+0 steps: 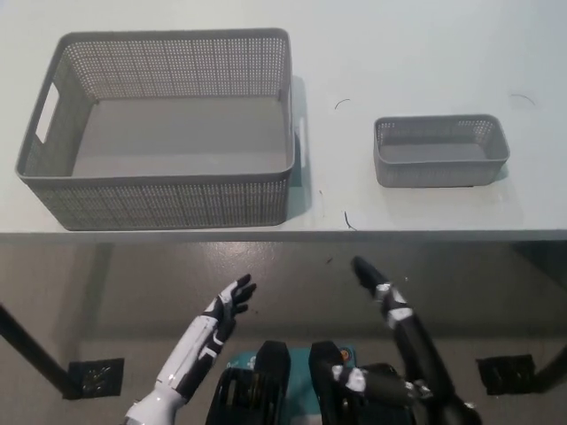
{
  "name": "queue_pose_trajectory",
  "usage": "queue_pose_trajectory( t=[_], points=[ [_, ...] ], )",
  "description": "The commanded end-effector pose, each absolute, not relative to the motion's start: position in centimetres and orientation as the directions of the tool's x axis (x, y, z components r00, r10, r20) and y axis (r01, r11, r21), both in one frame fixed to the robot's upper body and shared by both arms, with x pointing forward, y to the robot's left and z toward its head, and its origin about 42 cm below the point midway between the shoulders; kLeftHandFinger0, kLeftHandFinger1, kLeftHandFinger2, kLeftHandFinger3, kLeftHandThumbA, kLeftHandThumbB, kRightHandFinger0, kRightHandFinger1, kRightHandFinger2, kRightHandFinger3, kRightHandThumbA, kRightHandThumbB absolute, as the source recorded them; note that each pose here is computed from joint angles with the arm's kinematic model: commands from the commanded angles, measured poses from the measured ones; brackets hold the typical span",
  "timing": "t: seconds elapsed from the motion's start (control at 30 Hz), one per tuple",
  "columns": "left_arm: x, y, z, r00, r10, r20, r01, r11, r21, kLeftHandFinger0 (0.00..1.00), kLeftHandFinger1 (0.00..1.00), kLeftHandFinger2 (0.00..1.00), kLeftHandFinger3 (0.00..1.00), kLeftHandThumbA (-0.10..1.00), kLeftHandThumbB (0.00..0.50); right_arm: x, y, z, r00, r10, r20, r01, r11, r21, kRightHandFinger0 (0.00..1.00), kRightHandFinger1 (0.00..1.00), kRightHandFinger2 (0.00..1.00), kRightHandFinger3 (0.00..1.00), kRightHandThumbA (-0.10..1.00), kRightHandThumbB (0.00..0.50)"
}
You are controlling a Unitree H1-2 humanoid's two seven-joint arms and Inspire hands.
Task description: Use the right hand to pick up a small rectangular container and put it into a bigger container on the left side
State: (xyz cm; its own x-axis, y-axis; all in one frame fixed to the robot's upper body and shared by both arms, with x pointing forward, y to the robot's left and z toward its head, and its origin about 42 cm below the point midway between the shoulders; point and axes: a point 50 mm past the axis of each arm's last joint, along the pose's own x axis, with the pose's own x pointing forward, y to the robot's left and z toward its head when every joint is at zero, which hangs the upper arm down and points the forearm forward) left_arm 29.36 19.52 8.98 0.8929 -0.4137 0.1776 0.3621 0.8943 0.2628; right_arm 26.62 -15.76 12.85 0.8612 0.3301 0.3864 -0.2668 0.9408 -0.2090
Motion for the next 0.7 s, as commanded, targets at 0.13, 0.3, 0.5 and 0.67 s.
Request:
queue_pose_trajectory(
  t=[0.13,0.3,0.5,0.67],
  points=[
    [29.0,18.7,10.1,0.828,-0.512,0.229,0.431,0.842,0.325,1.0,1.0,1.0,1.0,1.0,0.421,27.6,-22.8,21.7,0.762,0.227,0.607,-0.01,0.94,-0.34,1.0,1.0,1.0,1.0,1.0,0.234],
    [28.3,19.3,9.9,0.839,-0.498,0.22,0.419,0.849,0.323,1.0,1.0,1.0,1.0,1.0,0.409,30.9,-27.4,30.6,0.737,0.246,0.63,0.147,0.851,-0.505,1.0,1.0,1.0,1.0,1.0,0.336],
    [28.6,19.2,9.7,0.841,-0.493,0.225,0.419,0.855,0.307,1.0,1.0,1.0,1.0,1.0,0.41,34.9,-29.3,40.7,0.737,0.337,0.586,0.232,0.688,-0.688,1.0,1.0,1.0,1.0,1.0,0.276],
    [28.4,19.4,9.4,0.845,-0.492,0.211,0.417,0.852,0.317,1.0,1.0,1.0,1.0,1.0,0.408,38.9,-28.3,48.9,0.804,0.423,0.419,0.188,0.487,-0.853,1.0,1.0,1.0,1.0,1.0,0.231]
  ],
)
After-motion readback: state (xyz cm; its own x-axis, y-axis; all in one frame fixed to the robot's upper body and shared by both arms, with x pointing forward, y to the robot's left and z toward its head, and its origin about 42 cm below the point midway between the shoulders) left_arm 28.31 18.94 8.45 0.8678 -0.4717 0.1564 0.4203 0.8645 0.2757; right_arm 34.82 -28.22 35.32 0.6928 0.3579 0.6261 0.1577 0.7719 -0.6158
